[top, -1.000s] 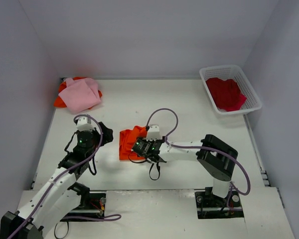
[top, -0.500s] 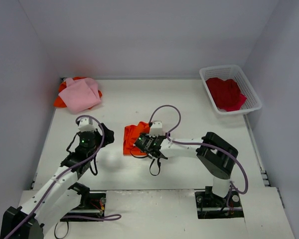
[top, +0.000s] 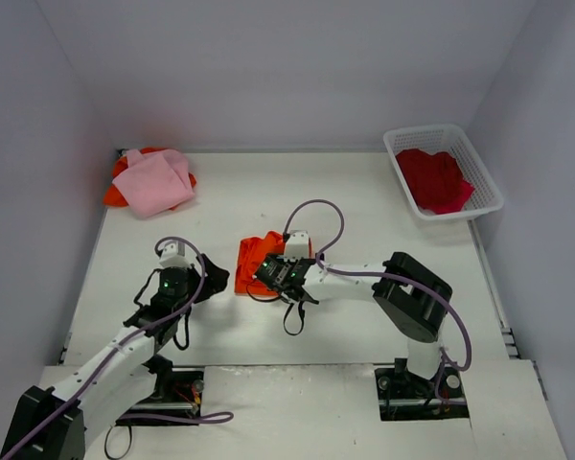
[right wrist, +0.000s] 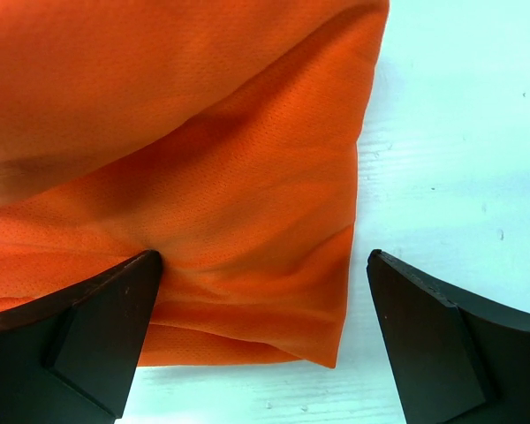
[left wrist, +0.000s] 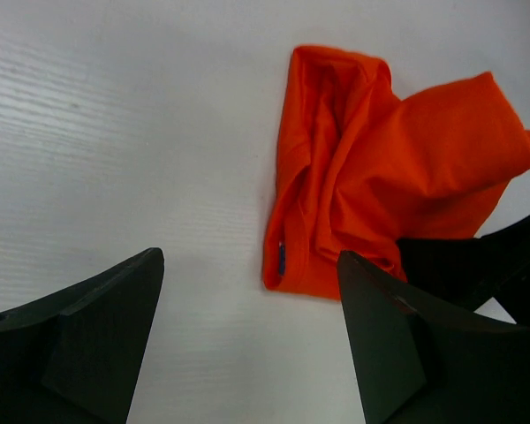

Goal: Fold and stack the t-shirts
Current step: Put the neatly folded tshirt into the corner of the board with the left arm

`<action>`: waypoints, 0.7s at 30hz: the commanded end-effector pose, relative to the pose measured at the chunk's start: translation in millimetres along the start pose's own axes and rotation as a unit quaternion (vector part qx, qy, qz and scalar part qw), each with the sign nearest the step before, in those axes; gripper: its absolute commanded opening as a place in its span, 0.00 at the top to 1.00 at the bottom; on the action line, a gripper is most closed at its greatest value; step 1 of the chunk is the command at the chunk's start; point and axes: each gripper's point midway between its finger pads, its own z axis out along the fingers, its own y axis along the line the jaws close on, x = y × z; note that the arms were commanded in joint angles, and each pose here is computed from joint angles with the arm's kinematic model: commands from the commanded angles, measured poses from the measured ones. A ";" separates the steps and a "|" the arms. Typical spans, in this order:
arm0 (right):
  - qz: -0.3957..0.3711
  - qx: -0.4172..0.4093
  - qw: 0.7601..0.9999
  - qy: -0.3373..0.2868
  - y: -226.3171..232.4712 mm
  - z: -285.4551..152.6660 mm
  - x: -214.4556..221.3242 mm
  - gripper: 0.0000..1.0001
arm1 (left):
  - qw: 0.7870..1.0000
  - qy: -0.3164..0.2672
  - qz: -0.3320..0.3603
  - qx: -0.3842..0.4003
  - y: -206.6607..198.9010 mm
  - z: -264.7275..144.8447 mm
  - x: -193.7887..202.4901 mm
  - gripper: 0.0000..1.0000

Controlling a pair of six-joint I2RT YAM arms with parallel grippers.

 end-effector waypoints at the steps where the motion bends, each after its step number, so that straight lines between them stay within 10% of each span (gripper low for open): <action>1: -0.059 0.041 0.997 0.038 -21.1 5.8 26.1 0.00 | 0.995 -0.031 -0.038 0.084 -37.4 0.4 -19.0 0.26; 21: -0.036 0.033 0.999 0.025 -32.8 -9.3 17.5 0.00 | 0.978 -0.007 -0.016 0.210 -82.9 40.0 -5.7 0.27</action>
